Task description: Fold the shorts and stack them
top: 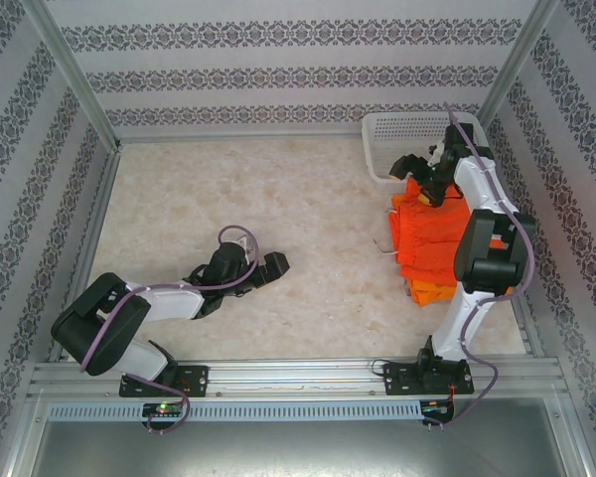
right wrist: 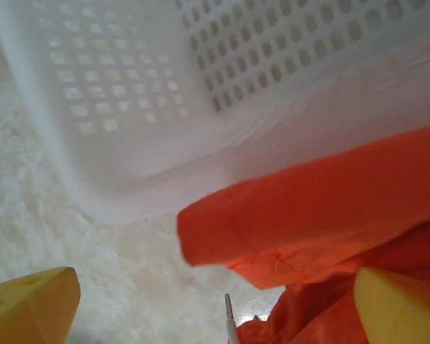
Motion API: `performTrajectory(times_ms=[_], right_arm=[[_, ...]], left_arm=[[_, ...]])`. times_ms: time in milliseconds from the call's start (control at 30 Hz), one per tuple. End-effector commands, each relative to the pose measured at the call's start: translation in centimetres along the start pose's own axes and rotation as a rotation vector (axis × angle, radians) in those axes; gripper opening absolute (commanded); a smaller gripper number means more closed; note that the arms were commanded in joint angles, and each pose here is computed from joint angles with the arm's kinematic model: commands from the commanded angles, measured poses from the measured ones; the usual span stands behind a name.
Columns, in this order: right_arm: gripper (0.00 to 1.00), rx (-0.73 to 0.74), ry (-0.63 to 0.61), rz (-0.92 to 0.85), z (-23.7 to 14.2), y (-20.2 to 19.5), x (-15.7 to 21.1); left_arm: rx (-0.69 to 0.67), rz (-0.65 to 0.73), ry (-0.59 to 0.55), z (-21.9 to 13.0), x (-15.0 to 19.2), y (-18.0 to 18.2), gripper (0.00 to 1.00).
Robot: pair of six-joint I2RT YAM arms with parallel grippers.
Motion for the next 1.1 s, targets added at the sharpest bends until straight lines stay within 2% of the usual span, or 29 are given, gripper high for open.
performTrajectory(times_ms=[0, 167, 367, 533, 633, 767, 867, 967, 1067], right_arm=[[0.98, 0.018, 0.026, -0.001, 0.8, -0.5, 0.1], [0.98, 0.056, 0.089, 0.055, 2.5, -2.8, 2.1], [0.98, 0.053, 0.125, 0.087, 2.6, -4.1, 4.2], [0.98, 0.024, 0.104, 0.074, 1.7, -2.9, 3.2], [0.98, -0.062, 0.062, 0.058, -0.2, 0.0, 2.0], [0.98, -0.197, -0.063, -0.033, -5.6, 4.6, 1.7], [0.98, -0.287, -0.188, -0.162, -10.2, 7.2, 3.4], [0.98, -0.333, -0.332, -0.307, -13.3, 7.7, 6.3], [0.98, -0.354, -0.498, -0.432, -14.5, 6.1, 9.2]], left_arm=[[-0.041, -0.01, 0.007, -0.3, 0.4, 1.0, 1.0], [-0.04, -0.014, 0.006, -0.2, 0.5, 1.2, 1.0], [-0.038, -0.015, 0.011, -0.1, 0.6, 1.2, 1.0], [-0.036, -0.016, 0.012, -0.1, 0.6, 1.1, 1.0], [-0.037, -0.003, -0.003, -0.5, 0.2, 0.9, 1.0], [-0.083, 0.069, -0.056, -2.4, -1.6, 0.3, 1.0], [-0.179, 0.205, -0.138, -5.5, -3.9, -0.4, 1.0], [-0.291, 0.361, -0.272, -9.7, -6.3, -0.9, 1.0], [-0.432, 0.48, -0.438, -14.0, -8.4, -0.4, 1.0]])
Point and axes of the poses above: each hand's point on the last joint's axis, 136 mm out from that joint toward the fingers, its own z axis out along the fingers, its own y axis along the line the jaws close on, x = y × z, the point moved 6 cm from there along -z, back along the fingers, and after that the axes turned 12 degrees about z, right-handed, at the moved point
